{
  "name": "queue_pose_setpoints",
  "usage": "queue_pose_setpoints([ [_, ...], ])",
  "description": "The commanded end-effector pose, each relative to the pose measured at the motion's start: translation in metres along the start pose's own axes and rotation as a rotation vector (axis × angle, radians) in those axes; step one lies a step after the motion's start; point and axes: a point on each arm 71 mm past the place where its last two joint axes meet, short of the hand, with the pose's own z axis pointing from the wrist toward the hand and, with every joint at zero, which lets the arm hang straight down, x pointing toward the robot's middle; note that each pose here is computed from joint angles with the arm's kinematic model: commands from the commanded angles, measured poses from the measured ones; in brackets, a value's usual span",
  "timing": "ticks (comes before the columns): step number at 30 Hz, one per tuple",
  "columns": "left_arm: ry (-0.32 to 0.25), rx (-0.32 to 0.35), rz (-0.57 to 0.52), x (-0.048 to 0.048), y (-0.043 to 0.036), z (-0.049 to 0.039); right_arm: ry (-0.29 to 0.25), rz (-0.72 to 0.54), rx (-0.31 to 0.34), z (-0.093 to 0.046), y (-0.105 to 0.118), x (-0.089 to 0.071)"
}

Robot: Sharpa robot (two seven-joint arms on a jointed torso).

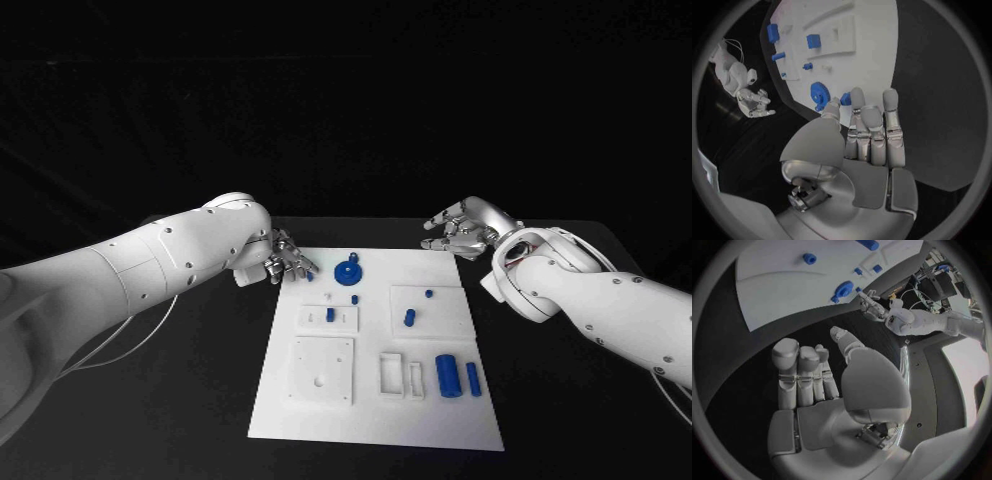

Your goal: Assemble the parts on the task board

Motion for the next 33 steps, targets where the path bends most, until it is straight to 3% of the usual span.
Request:
queue_pose_setpoints([
  [1, 0.001, 0.023, -0.008, 0.0023, -0.003, 0.0009, 0.002, -0.008, -0.01, 0.0001, 0.0009, 0.0003],
  [20, 0.003, 0.052, -0.067, 0.0064, -0.002, 0.0013, 0.009, 0.0, 0.001, 0.0012, -0.0011, 0.0013],
  [33, 0.001, 0.096, -0.119, 0.0122, -0.0001, -0.007, 0.011, 0.003, 0.006, 0.0013, -0.0024, 0.0011],
])
